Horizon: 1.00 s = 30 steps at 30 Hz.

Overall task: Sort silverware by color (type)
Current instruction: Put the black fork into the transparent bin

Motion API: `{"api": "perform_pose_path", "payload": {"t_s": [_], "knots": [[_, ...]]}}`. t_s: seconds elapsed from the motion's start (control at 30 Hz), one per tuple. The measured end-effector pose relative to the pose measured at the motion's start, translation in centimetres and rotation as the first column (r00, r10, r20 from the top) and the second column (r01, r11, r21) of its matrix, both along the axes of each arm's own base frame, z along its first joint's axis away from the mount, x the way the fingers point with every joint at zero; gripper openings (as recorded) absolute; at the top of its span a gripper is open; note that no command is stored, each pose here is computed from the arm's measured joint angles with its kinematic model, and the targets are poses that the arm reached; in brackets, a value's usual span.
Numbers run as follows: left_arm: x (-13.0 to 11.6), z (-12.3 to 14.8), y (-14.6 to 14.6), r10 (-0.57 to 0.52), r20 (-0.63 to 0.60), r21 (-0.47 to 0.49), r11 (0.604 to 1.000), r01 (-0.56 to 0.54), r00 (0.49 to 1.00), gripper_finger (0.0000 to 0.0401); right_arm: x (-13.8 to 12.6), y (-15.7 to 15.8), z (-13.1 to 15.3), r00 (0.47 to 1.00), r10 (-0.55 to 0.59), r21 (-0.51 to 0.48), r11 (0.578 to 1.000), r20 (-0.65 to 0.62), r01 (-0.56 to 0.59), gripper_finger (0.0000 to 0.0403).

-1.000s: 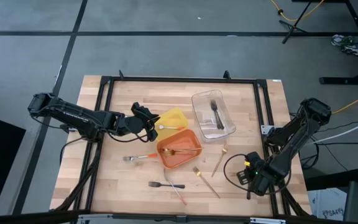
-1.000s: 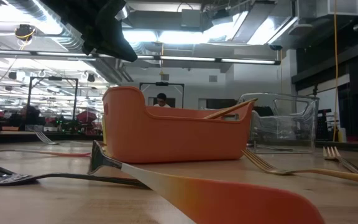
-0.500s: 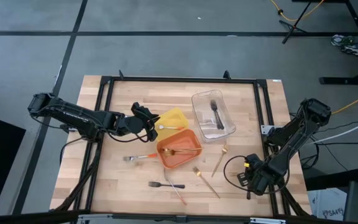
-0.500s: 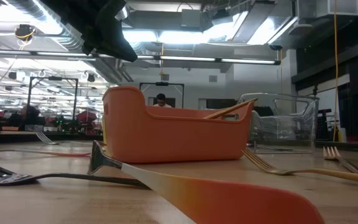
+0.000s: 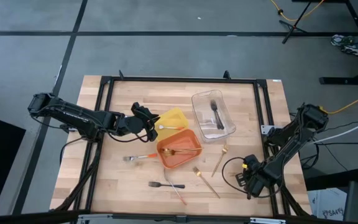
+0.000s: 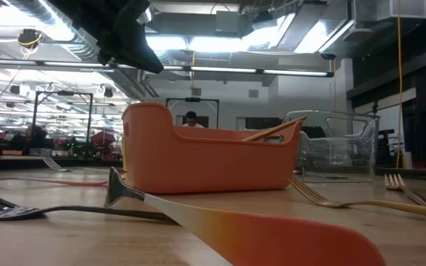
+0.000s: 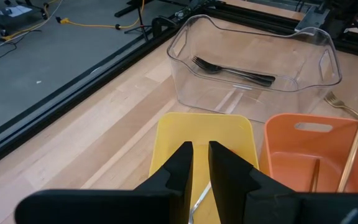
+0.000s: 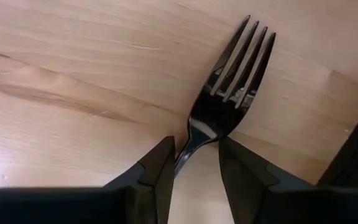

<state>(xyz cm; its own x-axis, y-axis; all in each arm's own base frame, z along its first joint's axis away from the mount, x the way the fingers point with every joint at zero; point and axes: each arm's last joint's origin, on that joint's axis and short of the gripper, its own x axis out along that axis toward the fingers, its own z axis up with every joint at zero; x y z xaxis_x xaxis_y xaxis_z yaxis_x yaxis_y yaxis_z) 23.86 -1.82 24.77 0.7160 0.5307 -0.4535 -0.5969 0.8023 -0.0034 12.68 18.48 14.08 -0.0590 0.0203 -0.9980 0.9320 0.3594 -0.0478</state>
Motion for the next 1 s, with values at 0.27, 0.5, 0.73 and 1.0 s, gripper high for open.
{"api": "perform_pose_path", "payload": {"t_s": [0.27,0.5,0.73,1.0], "knots": [[0.0,-0.01,0.0,0.0,0.0,0.0,1.0,0.0,1.0,0.0046,0.03,0.0,-0.06,1.0,0.001,-0.007,1.0,0.004,-0.001,0.0122],[0.0,0.0,0.0,0.0,0.0,0.0,1.0,0.0,1.0,0.0046,0.03,0.0,-0.09,1.0,0.001,-0.009,1.0,0.004,-0.001,0.0119],[0.0,0.0,0.0,0.0,0.0,0.0,1.0,0.0,1.0,0.0046,0.05,0.02,-0.1,1.0,0.001,-0.006,1.0,0.006,-0.001,0.0059],[0.0,0.0,0.0,0.0,0.0,0.0,1.0,0.0,1.0,0.0046,0.06,0.02,-0.11,1.0,0.001,-0.006,1.0,0.007,-0.001,0.0004]]}}
